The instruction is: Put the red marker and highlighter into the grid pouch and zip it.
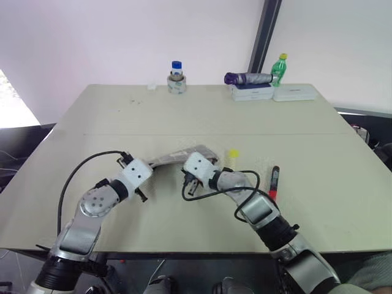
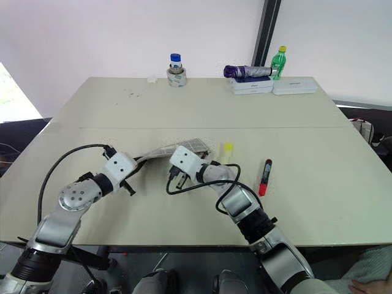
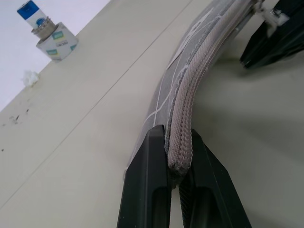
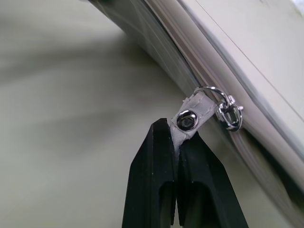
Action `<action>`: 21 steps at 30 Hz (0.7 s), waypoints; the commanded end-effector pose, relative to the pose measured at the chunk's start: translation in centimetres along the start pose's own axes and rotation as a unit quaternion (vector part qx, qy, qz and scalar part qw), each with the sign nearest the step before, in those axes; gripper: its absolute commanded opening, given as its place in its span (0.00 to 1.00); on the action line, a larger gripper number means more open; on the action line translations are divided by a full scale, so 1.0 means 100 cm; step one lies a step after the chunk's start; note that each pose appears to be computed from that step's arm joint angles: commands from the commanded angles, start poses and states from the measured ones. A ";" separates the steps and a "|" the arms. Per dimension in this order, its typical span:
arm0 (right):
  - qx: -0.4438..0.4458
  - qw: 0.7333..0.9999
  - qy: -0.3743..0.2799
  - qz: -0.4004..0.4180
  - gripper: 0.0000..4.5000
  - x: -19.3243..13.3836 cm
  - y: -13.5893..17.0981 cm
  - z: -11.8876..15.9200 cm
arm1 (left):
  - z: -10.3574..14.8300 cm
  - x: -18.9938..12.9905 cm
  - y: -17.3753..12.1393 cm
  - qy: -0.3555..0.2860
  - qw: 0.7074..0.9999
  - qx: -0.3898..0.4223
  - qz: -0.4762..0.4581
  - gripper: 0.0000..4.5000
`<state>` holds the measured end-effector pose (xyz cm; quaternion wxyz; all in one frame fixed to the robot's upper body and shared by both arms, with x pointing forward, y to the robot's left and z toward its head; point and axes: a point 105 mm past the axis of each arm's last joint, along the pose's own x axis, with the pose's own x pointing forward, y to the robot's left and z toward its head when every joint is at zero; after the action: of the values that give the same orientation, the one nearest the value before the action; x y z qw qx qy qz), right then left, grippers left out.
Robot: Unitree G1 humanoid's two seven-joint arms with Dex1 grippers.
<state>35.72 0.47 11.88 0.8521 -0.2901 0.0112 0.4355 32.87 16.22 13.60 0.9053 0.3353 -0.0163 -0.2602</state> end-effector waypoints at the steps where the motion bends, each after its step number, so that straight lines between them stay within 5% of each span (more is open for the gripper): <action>1: -0.059 0.995 -0.069 0.039 0.01 0.002 0.012 0.039 | 0.013 0.002 0.000 -0.012 1.000 0.012 0.016 0.00; 12: -0.149 0.974 -0.121 0.119 0.01 0.002 0.047 0.061 | 0.025 0.021 -0.010 -0.011 0.999 0.002 0.030 0.00; 17: -0.123 0.980 -0.130 0.089 0.01 0.007 0.033 0.071 | 0.033 0.019 -0.013 -0.025 0.999 0.033 0.024 0.00; 21: -0.139 0.980 -0.122 0.068 0.01 0.001 0.013 0.066 | 0.026 0.002 0.013 -0.022 0.995 0.061 0.079 0.00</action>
<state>33.50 3.97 14.43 0.7739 -0.3488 -0.0884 0.5211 33.30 14.67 14.48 0.9028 0.3675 -0.0420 -0.2193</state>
